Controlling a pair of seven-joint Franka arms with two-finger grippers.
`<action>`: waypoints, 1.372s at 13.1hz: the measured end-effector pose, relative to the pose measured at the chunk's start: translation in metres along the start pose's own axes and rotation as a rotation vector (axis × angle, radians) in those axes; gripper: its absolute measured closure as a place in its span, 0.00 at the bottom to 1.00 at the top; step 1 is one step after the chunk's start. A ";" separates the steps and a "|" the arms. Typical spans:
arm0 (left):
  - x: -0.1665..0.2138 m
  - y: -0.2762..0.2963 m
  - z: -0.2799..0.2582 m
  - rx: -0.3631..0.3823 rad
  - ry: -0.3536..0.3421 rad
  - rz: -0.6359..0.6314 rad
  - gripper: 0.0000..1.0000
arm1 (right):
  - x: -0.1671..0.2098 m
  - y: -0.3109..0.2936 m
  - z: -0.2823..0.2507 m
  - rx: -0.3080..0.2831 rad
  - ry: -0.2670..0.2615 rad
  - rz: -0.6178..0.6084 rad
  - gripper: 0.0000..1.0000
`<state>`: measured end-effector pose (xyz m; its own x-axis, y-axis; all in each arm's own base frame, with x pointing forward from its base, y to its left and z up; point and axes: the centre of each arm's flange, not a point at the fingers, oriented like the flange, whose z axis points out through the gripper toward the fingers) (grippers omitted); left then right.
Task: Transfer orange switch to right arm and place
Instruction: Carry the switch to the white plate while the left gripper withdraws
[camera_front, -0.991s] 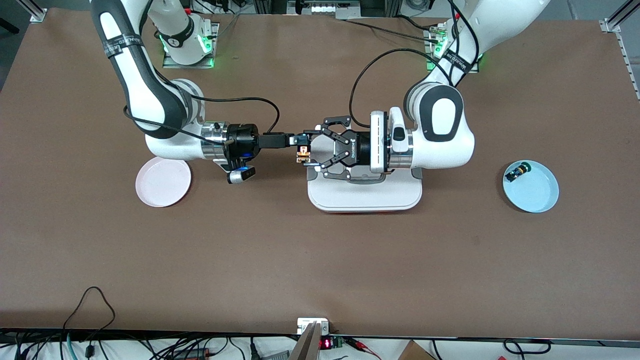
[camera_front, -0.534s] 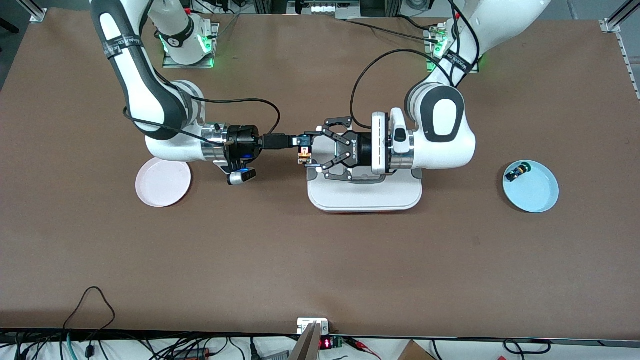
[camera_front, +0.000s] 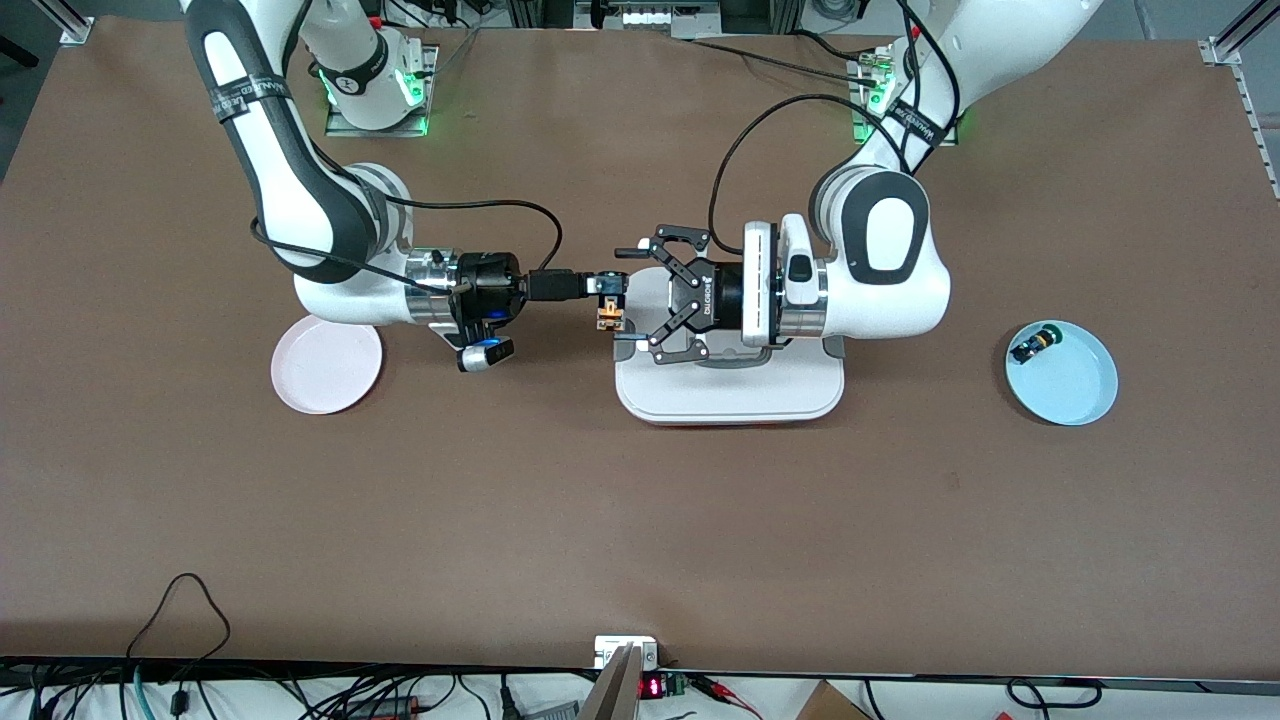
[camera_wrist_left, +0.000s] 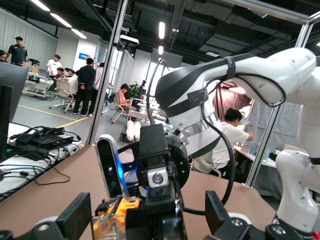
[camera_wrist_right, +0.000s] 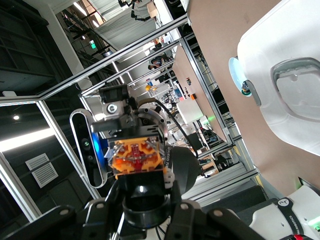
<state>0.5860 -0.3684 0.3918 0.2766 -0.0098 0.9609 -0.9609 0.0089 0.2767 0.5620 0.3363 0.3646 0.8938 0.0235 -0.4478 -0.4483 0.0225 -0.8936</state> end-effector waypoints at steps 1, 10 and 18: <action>0.002 -0.001 -0.005 -0.015 -0.008 -0.012 0.00 | 0.000 0.000 0.000 0.000 -0.001 -0.001 0.60; 0.073 0.030 -0.128 -0.081 -0.669 -0.391 0.00 | 0.011 -0.013 -0.056 -0.234 -0.026 -0.123 0.60; 0.054 0.013 -0.240 0.338 -1.376 -0.566 0.00 | 0.009 0.008 -0.126 -0.763 -0.241 -0.395 0.60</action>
<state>0.5910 -0.1292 0.4493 0.5558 -0.8281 -0.0728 -0.7459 -0.5354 0.3961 0.5678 0.2112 0.3491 0.9165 0.3661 -0.1614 0.0977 -0.5960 -0.7970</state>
